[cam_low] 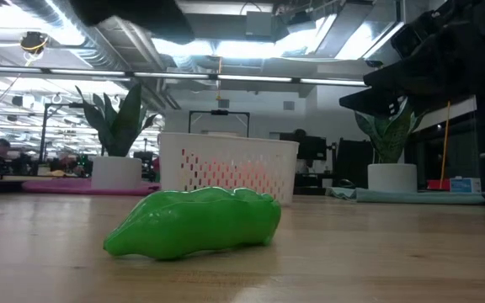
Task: Pick and placing Produce into tupperware
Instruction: Put the green pea into the white bin
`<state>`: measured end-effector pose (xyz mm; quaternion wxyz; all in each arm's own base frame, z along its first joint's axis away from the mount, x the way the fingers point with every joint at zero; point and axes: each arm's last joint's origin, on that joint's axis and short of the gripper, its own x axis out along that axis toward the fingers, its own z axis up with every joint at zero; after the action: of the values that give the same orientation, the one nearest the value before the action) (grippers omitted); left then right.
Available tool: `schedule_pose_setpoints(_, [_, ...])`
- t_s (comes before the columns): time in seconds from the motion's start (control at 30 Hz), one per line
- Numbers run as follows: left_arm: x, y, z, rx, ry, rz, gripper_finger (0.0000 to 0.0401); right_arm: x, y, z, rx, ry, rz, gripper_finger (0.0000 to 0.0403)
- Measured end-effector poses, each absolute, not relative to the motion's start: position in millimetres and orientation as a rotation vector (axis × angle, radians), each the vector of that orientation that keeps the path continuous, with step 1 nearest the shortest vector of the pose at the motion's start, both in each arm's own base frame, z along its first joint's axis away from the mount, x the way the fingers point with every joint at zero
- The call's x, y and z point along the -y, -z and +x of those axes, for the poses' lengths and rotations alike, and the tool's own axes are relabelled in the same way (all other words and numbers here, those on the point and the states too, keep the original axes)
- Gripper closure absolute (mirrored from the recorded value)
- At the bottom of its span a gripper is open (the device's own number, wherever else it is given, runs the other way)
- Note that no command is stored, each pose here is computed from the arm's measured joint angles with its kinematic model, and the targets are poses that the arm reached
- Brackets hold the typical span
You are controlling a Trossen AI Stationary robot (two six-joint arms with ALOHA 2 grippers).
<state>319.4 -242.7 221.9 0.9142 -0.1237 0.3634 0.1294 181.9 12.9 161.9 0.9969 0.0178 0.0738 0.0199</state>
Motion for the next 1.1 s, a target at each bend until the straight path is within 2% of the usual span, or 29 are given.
schedule_pose_setpoints(0.53, [256,-208,360,-1.049,-0.439,-0.410,0.0197,-13,-155,181,-0.217,-0.039,0.031,0.0014])
schedule_pose_setpoints(1.1, [235,-165,388,-1.173,-0.486,-0.412,0.0197,-13,-153,180,-0.237,-0.039,0.030,0.0014])
